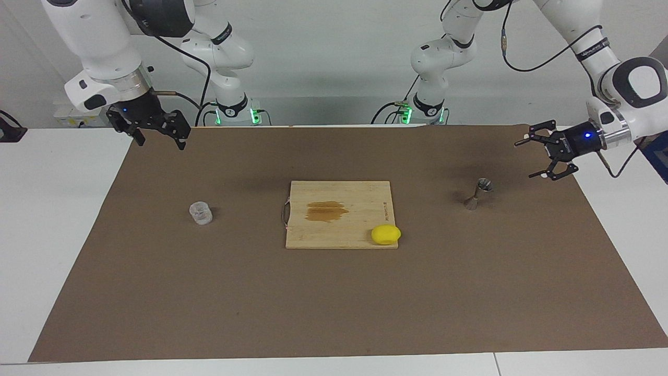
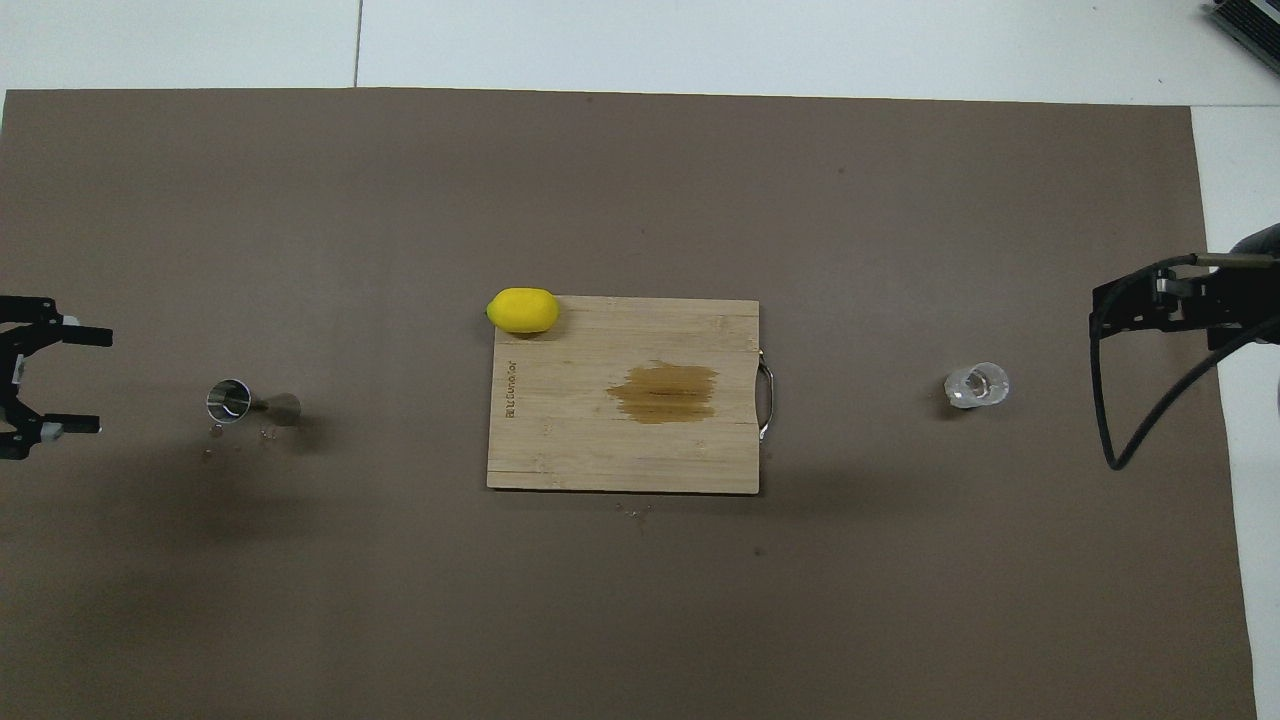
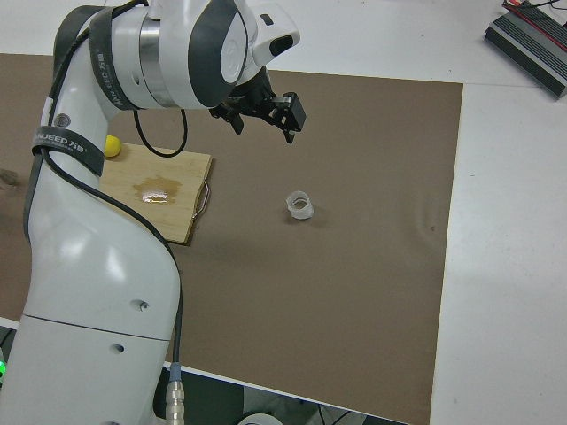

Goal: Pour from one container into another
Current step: 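Move the open left gripper down toward the small metal cup, then close the left gripper around the small metal cup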

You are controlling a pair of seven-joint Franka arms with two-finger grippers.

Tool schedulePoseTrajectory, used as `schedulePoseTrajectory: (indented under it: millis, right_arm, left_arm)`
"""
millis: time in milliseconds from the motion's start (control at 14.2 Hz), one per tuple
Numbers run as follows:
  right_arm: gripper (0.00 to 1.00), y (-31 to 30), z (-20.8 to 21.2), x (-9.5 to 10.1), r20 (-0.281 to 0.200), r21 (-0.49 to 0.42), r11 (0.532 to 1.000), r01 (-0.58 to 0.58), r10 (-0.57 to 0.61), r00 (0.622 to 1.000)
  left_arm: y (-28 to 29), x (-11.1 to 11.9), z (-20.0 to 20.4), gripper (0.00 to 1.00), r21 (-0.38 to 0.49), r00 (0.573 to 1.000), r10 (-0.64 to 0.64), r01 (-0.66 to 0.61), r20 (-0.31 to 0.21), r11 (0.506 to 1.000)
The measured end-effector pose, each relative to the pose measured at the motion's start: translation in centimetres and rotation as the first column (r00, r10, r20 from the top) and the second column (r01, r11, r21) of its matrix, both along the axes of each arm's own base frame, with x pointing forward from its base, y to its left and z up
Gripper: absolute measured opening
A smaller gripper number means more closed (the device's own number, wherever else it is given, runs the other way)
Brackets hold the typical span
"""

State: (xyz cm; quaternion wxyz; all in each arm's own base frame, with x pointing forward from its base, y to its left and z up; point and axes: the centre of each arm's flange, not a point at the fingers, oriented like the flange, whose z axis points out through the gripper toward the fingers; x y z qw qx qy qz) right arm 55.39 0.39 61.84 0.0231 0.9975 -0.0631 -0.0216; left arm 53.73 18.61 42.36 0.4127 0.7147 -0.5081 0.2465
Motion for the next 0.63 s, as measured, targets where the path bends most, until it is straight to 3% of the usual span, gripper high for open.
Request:
schedulePoseTrajectory:
  millis: [141, 352, 633]
  right_arm:
    - [1.00, 0.0, 0.0, 0.0, 0.000, 0.000, 1.000, 0.000, 0.000, 1.000]
    - [1.00, 0.0, 0.0, 0.0, 0.000, 0.000, 1.000, 0.000, 0.000, 1.000]
    - [1.00, 0.0, 0.0, 0.0, 0.000, 0.000, 1.000, 0.000, 0.000, 1.000]
  left_arm:
    - [1.8, 0.0, -3.9, 1.00, -0.062, 1.000, -0.008, 0.009, 0.027, 0.998]
    - [2.0, -0.3, -6.9, 1.00, -0.146, 0.986, -0.036, 0.061, 0.165, 0.987]
    - [0.7, -1.8, -11.0, 1.00, -0.236, 0.968, -0.036, 0.097, 0.249, 0.967]
